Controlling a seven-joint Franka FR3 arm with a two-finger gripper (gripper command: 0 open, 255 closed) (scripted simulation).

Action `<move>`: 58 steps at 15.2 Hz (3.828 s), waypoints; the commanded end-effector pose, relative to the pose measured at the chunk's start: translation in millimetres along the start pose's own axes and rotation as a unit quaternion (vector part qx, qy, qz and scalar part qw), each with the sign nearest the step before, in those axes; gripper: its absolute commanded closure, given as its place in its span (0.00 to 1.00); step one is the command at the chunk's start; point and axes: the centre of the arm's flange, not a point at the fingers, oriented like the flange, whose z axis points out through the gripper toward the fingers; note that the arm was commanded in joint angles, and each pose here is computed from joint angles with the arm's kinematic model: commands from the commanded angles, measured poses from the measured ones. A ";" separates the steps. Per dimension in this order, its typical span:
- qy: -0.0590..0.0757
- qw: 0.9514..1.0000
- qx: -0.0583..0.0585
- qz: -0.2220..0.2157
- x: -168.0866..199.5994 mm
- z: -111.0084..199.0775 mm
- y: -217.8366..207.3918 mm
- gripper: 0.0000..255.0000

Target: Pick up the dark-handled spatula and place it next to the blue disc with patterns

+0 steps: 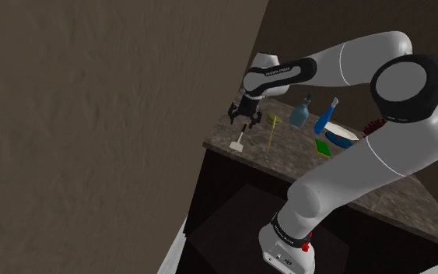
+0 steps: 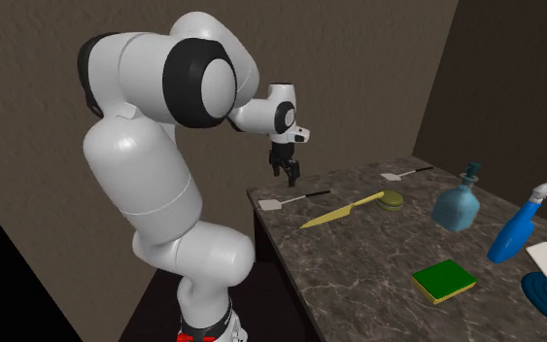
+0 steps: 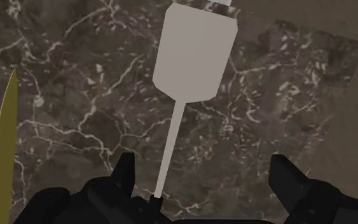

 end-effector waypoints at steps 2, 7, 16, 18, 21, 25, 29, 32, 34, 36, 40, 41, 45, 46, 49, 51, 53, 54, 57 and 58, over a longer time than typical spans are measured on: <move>0.007 0.997 0.001 0.077 26.1 20.4 18.0 0.00; 0.009 0.994 0.002 0.113 37.5 46.9 27.7 0.00; 0.009 0.994 0.002 0.113 37.9 71.0 27.7 0.00; 0.009 0.994 0.002 0.113 37.9 71.0 27.7 0.00; 0.009 0.994 0.002 0.113 37.9 71.0 27.7 1.00; 0.009 0.994 0.002 0.113 37.9 71.0 27.7 1.00; 0.009 0.994 0.002 0.113 37.9 71.0 27.7 1.00; 0.009 0.994 0.002 0.113 38.7 55.2 27.9 1.00; 0.009 0.994 0.002 0.113 39.1 44.6 28.1 1.00; 0.009 0.994 0.002 0.113 39.6 34.1 28.3 1.00; 0.009 0.994 0.002 0.113 40.6 13.0 28.6 1.00; 0.009 0.994 0.002 0.113 40.8 7.7 28.7 1.00; 0.009 0.994 0.002 0.113 41.8 -13.4 29.0 1.00; 0.009 0.994 0.002 0.113 42.0 -18.2 29.1 1.00; 0.009 0.994 0.002 0.113 41.9 -17.5 68.7 1.00; 0.009 0.994 0.002 0.113 41.9 -17.1 95.1 1.00; 0.009 0.994 0.002 0.113 41.8 -16.7 121.5 1.00; 0.009 0.994 0.002 0.113 41.8 -16.5 134.7 1.00; 0.009 0.994 0.002 0.113 41.7 -15.9 174.3 1.00; 0.009 0.994 0.002 0.113 41.7 -15.7 187.5 1.00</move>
